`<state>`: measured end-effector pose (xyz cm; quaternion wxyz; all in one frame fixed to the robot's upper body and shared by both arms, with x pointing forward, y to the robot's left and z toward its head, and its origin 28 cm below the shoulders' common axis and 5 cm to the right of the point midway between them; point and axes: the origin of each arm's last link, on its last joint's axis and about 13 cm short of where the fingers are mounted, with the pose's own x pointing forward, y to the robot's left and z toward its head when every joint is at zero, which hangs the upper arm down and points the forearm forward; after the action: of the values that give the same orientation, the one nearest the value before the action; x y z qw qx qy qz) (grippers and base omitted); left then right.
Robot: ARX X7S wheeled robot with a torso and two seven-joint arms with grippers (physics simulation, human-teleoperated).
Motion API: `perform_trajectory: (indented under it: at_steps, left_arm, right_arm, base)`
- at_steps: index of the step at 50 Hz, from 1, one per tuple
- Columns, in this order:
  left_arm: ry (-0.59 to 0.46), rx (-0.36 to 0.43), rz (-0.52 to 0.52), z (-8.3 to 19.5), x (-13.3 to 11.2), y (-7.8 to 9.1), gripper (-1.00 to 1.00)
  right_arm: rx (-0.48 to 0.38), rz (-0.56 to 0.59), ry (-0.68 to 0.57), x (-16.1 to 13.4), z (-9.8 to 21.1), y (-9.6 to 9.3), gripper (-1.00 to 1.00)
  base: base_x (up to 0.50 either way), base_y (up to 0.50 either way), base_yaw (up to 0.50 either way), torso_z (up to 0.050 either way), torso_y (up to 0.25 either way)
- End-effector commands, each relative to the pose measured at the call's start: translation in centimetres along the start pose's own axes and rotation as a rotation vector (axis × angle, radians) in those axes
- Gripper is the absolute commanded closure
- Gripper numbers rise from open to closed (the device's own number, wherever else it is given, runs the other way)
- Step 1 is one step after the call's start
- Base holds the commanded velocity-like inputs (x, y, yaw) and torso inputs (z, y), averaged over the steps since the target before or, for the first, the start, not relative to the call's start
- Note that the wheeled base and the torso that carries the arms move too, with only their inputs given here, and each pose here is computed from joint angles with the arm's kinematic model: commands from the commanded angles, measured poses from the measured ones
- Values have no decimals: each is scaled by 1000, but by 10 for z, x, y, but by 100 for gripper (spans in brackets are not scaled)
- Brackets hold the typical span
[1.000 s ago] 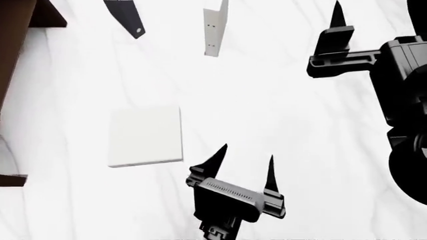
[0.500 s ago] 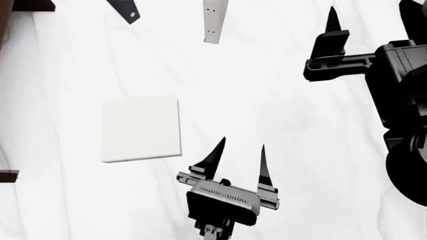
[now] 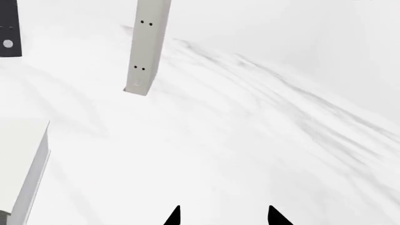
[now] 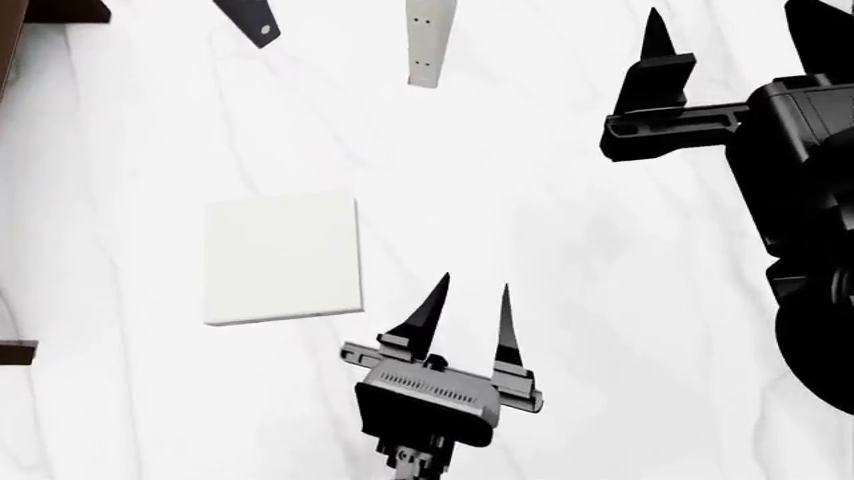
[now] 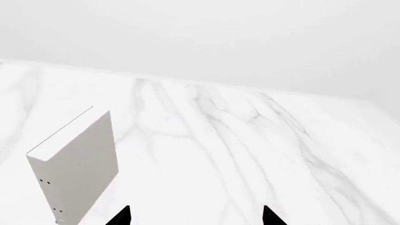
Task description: Pick up the book on the right and place it under the cabinet shelf.
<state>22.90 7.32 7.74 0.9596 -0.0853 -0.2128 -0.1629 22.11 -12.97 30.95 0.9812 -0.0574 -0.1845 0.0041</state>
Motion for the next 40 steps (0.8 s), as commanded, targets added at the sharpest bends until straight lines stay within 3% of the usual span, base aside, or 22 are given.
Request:
perform_trajectory:
  at_steps: [1,28,40]
  left_arm:
    - [160,-94,165,-15,-6,28,-100]
    - [126,-9,263,-6,-8,49,-100]
    - [124,-9,286,-4,-7,54,-100]
  right_arm:
    - [21,17,1,-1,3,1,-100]
    - [29,55,-6,-1,13,6,-100]
    - [24,56,-11,-2,15,6,-100]
  base:
    - [0,0,0,0,-10]
    - [0,0,0,-1,-4]
    - [0,0,0,-2,-4]
